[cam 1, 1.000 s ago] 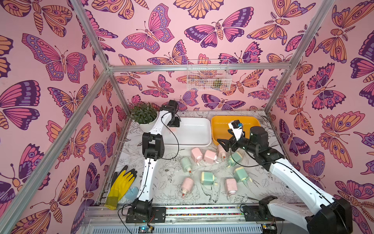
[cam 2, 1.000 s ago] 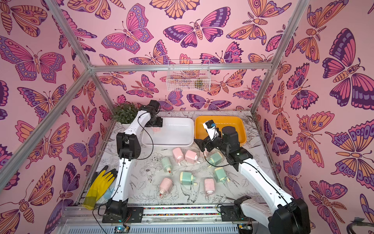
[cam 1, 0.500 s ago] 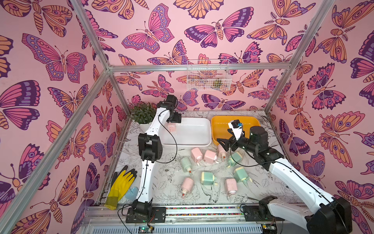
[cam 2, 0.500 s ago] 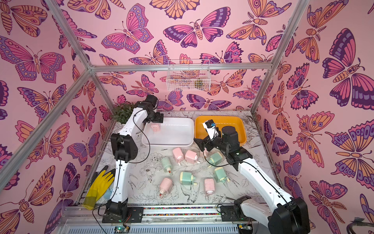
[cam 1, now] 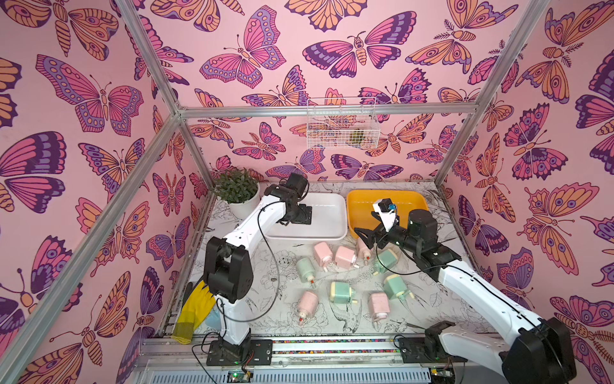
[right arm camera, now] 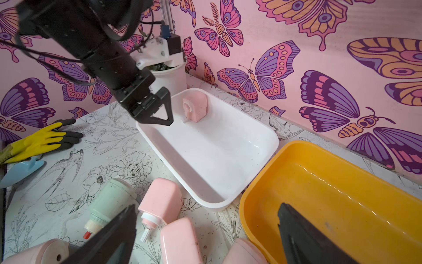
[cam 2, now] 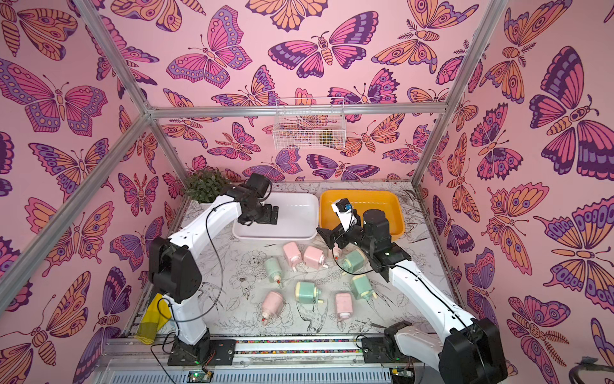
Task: Place the pencil sharpeners by color into the storage box
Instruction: Pick up the pencil sharpener from the center of the board.
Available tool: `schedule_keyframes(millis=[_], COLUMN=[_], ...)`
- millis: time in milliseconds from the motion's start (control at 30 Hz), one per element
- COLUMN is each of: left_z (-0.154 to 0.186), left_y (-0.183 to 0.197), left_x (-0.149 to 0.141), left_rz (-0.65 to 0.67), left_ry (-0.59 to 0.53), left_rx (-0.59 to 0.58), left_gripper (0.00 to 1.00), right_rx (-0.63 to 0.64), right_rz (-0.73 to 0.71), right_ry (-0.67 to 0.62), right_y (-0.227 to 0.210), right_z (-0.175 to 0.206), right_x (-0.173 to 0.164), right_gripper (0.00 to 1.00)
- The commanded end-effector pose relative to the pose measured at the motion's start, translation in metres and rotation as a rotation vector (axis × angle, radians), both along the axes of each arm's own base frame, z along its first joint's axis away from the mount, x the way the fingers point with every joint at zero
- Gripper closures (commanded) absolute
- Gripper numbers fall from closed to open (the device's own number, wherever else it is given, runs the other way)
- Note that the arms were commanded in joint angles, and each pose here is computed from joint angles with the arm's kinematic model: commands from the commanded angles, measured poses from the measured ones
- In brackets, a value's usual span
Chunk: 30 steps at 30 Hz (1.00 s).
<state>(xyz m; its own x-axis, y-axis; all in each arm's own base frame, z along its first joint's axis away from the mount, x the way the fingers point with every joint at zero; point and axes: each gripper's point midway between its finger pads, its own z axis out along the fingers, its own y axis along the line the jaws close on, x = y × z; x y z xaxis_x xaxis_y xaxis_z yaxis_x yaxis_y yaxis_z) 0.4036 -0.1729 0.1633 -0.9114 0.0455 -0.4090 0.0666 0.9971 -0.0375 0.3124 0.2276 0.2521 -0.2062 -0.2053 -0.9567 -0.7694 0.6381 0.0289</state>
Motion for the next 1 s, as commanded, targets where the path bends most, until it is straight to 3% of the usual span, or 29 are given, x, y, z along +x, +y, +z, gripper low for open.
schedule_keyframes(millis=[0, 167, 433, 567, 800, 967], left_z=[-0.008, -0.02, -0.018, -0.024, -0.041, -0.045], left_y=[-0.006, -0.023, -0.063, -0.074, -0.095, -0.091], left_x=[-0.016, -0.038, -0.042, -0.043, -0.056, -0.06], left_rz=[0.08, 0.07, 0.119, 0.179, 0.246, 0.367], left_ry=[0.01, 0.03, -0.002, 0.028, 0.117, 0.122], left_rx=[-0.054, -0.062, -0.108, -0.156, -0.219, -0.214], left_gripper=[0.0, 0.0, 0.0, 0.0, 0.02, 0.02], right_rx=[0.012, 0.064, 0.06, 0.0, -0.161, -0.162], right_rz=[0.001, -0.05, -0.033, 0.165, 0.231, 0.211], right_ry=[-0.021, -0.085, -0.054, -0.025, -0.014, -0.049], right_y=[0.004, 0.001, 0.004, 0.019, 0.006, 0.001], right_z=[0.005, 0.011, 0.006, -0.004, -0.027, -0.025], right_x=[0.005, 0.012, 0.011, -0.019, -0.044, -0.049], right_gripper=[0.01, 0.01, 0.01, 0.01, 0.01, 0.01])
